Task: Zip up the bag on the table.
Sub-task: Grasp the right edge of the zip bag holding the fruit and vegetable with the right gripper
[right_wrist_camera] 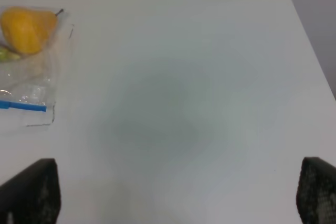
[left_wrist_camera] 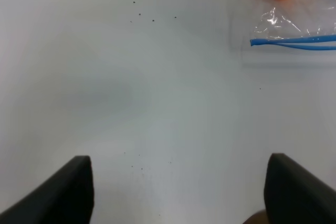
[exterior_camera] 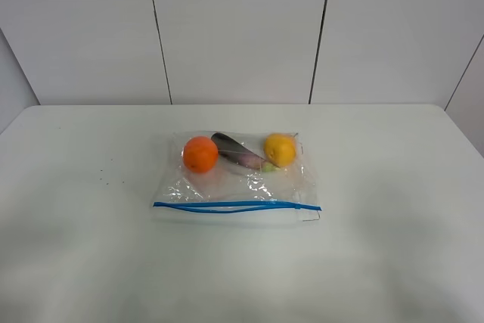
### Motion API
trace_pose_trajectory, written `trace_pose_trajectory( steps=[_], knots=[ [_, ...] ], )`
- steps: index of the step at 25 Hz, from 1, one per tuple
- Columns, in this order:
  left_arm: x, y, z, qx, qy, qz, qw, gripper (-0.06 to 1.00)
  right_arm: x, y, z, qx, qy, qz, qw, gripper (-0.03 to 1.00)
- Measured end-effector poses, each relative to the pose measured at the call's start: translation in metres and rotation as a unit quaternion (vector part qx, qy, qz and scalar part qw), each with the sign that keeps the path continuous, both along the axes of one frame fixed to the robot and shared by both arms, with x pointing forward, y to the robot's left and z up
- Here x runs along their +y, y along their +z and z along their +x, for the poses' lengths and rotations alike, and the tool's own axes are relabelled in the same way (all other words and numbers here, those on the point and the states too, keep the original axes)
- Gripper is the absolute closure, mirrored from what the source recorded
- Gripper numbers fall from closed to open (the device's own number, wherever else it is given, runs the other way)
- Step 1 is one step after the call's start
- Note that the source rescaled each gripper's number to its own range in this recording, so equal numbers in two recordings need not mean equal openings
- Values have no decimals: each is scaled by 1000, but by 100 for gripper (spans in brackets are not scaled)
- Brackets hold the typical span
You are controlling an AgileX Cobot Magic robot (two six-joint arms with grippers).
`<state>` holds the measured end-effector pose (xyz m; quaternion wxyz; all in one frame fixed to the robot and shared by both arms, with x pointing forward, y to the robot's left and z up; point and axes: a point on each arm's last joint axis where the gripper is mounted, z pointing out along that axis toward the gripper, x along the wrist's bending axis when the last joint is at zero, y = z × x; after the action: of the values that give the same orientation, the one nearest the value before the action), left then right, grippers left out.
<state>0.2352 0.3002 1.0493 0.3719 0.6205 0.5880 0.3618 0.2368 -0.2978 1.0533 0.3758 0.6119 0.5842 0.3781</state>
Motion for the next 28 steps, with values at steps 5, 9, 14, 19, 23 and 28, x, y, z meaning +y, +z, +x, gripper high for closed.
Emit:
trace_pose_trajectory(
  steps=[5, 9, 14, 19, 23, 28],
  knots=[
    [0, 0, 0, 0, 0, 0, 1000, -6, 0, 0, 0, 0, 0, 0, 1000, -3],
    [0, 0, 0, 0, 0, 0, 1000, -6, 0, 0, 0, 0, 0, 0, 1000, -3],
    [0, 0, 0, 0, 0, 0, 1000, -6, 0, 1, 3, 8, 0, 1, 1000, -3],
    [0, 0, 0, 0, 0, 0, 1000, -6, 2, 31, 27, 60, 9, 18, 998, -3],
    [0, 0, 0, 0, 0, 0, 1000, -6, 3, 60, 74, 126, 14, 33, 991, -3],
    [0, 0, 0, 0, 0, 0, 1000, -6, 3, 70, 143, 212, 18, 52, 976, -3]
  ],
)
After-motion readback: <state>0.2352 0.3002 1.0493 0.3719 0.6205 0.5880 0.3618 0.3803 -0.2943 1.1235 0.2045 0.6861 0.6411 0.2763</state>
